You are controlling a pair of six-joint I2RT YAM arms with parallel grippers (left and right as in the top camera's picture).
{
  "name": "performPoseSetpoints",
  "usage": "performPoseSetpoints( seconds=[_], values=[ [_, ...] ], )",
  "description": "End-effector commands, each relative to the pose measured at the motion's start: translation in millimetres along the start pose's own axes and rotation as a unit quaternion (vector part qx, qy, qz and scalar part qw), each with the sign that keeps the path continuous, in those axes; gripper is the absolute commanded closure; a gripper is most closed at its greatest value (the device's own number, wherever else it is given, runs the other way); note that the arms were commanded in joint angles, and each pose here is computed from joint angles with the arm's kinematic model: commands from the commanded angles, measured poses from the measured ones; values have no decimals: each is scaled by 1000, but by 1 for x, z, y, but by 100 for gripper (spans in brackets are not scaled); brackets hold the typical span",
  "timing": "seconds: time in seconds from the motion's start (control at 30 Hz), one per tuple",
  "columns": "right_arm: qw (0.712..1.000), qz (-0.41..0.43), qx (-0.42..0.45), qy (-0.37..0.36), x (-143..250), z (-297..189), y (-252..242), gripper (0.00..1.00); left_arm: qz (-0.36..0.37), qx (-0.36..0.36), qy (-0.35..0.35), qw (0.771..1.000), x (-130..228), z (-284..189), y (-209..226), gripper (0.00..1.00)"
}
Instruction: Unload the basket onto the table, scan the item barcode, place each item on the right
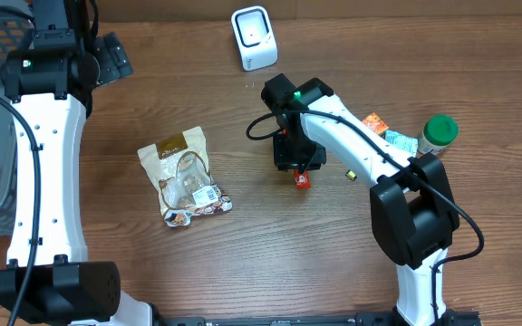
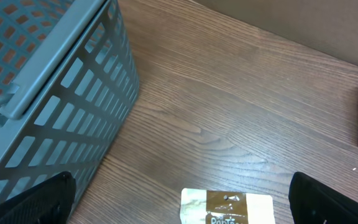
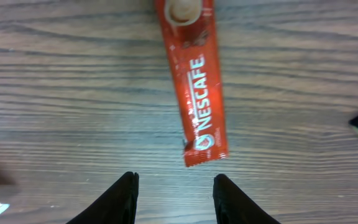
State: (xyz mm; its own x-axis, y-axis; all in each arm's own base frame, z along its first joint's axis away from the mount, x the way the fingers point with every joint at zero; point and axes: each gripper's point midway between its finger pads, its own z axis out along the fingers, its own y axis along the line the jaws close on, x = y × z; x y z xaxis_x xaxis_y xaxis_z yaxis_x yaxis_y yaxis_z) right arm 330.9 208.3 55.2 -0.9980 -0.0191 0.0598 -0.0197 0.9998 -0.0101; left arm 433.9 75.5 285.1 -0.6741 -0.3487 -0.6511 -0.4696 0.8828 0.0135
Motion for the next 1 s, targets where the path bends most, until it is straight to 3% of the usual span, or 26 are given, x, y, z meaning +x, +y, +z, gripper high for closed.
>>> performPoseSetpoints(
  seconds=[0.0,0.17,0.3,0.37,0.43,0.97],
  values=[
    [1000,-12,22,-15,-5,-1,-7,59,-7,-6,-2,1000,-2,2,1,0],
    [1000,-12,20,-18,-6,6,-6,58,-7,-6,-2,1000,-2,2,1,0],
    [1000,-12,21,-16,-4,15,-7,48,-7,-6,-2,1000,-2,2,1,0],
    [1000,-12,23,-14,-2,16,-8,35,-7,-6,-3,1000,-2,2,1,0],
    [1000,-12,21,-16,-4,16,-8,0,-7,-6,-3,1000,-2,2,1,0],
    [999,-9,27,-32,-12,15,-11,0,-7,-6,-3,1000,-2,2,1,0]
  ],
)
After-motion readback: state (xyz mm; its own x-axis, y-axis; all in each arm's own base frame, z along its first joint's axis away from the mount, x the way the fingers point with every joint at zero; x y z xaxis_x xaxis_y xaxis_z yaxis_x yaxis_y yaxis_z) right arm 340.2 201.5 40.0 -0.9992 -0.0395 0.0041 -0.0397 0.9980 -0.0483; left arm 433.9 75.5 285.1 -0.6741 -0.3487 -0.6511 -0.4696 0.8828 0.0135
